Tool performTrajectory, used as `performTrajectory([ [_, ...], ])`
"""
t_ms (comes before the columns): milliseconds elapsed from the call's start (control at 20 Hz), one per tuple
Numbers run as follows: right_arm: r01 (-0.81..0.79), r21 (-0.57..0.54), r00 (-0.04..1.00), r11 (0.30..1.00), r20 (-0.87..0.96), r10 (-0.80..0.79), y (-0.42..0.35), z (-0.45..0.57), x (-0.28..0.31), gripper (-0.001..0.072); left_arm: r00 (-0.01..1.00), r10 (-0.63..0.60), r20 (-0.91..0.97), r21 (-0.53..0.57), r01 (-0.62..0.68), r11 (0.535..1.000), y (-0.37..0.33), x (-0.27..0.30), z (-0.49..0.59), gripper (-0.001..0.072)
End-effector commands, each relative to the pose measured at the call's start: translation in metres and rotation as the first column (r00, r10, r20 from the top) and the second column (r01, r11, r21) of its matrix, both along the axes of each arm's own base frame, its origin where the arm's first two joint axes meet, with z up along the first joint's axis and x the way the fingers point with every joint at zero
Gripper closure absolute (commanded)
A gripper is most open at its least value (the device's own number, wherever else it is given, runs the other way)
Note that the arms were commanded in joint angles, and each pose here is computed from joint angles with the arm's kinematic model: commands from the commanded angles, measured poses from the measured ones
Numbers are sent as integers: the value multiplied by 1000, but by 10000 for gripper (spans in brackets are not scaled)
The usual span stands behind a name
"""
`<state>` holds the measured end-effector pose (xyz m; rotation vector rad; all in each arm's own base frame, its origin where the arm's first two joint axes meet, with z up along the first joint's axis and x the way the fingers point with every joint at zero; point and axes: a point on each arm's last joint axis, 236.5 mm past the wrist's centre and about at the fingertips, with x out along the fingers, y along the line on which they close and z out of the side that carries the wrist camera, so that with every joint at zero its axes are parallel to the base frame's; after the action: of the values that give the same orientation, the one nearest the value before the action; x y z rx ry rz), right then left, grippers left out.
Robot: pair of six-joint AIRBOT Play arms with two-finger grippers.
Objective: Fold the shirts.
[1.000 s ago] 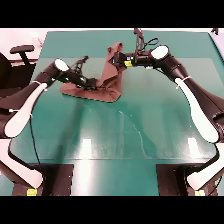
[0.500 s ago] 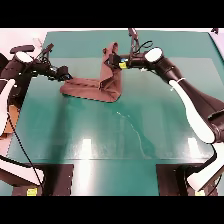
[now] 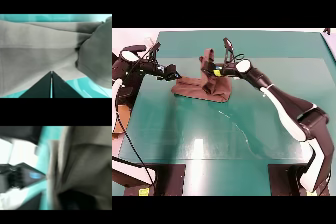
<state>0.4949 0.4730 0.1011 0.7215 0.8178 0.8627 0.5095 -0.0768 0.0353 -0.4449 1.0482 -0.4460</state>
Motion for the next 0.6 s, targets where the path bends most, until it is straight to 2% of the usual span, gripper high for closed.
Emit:
performTrajectory([
  [0, -127, 105, 992, 986, 29, 125, 51, 44, -37, 186, 1000, -7, 8, 0, 7, 1000, 0, 0, 1, 687],
  [100, -141, 99, 989, 985, 62, 135, 49, 61, -49, 185, 1000, -7, 8, 0, 7, 1000, 0, 0, 1, 687],
  [250, -159, 22, 983, 987, 98, 156, 17, 66, -56, 184, 1000, -6, 9, 1, 6, 1000, 1, 0, 1, 687],
  [300, -149, -22, 983, 989, 107, 150, 0, 64, -52, 157, 1000, -6, 9, 1, 6, 1000, 1, 1, 1, 687],
  [350, -131, -61, 985, 990, 105, 136, -22, 61, -46, 45, 1000, -6, 9, 1, 6, 1000, 1, 0, 1, 687],
  [550, -53, -183, 997, 982, -56, 44, -136, 13, -22, 42, 1000, -6, 8, 1, 6, 1000, 1, 0, 1, 687],
])
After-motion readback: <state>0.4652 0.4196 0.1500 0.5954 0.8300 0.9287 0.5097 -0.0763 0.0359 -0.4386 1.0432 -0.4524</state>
